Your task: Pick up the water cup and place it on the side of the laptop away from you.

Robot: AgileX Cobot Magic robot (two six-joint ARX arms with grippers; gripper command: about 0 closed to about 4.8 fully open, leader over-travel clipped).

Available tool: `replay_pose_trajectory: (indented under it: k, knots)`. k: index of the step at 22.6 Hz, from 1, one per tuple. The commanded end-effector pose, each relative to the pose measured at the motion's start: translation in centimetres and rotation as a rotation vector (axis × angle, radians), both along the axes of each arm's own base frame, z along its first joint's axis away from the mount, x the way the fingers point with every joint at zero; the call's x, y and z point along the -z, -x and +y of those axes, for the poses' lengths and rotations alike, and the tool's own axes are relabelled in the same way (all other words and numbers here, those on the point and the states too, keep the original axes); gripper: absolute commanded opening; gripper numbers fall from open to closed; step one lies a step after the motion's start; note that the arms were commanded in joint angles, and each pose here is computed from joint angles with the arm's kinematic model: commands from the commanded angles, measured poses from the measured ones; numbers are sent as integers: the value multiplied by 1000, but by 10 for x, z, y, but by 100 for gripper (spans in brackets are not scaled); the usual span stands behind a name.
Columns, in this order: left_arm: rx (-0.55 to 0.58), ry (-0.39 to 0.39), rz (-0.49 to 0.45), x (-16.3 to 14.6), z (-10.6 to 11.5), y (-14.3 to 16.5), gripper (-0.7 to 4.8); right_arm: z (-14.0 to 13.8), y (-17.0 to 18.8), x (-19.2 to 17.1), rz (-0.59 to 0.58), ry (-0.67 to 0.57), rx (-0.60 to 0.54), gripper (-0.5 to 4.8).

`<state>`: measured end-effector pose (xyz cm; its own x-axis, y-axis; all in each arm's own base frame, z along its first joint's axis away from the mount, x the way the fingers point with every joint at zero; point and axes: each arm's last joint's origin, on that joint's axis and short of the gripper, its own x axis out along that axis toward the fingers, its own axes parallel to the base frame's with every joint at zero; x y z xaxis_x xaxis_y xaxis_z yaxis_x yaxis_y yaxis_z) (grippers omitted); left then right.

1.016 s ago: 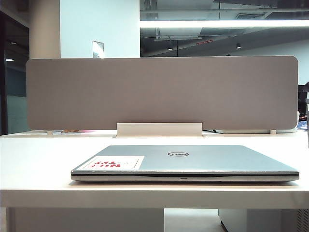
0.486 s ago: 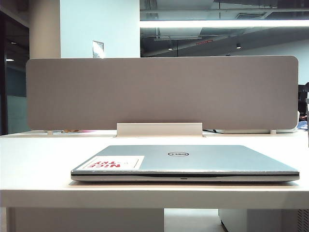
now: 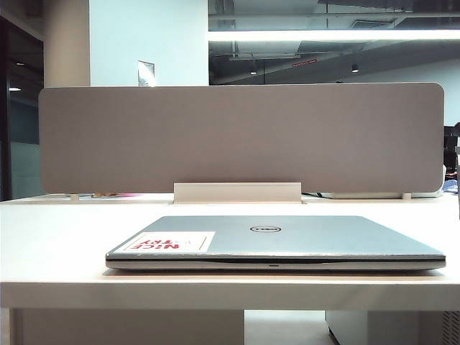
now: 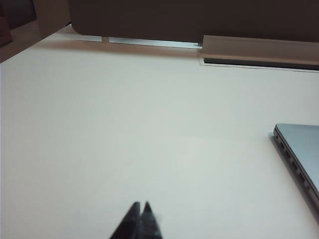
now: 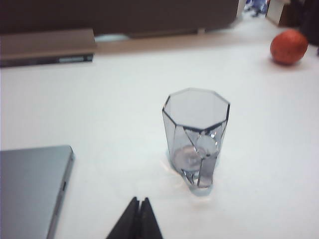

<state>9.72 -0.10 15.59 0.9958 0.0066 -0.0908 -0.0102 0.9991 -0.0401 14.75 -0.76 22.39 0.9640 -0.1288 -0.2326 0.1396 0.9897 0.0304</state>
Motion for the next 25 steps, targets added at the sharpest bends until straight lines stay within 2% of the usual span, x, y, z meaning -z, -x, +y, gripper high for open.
replay_pose_trajectory:
  k: [1,12,16,20,25]
  knots:
    - [8,4,-5,-1,0,0,-5,0,-13,2,-1,4,3,-6]
    - [7,3,-5,-1,0,0,-5,-2,-58,38,155,0,3,-6]
    - [7,3,-2,-1,0,0,-5,-4,-91,47,243,8,13,-6]
    - [7,3,2,-1,0,0,-5,-6,-114,47,271,21,47,-6]
    - [7,3,2,-1,0,0,-5,-11,-117,45,272,40,117,-6]
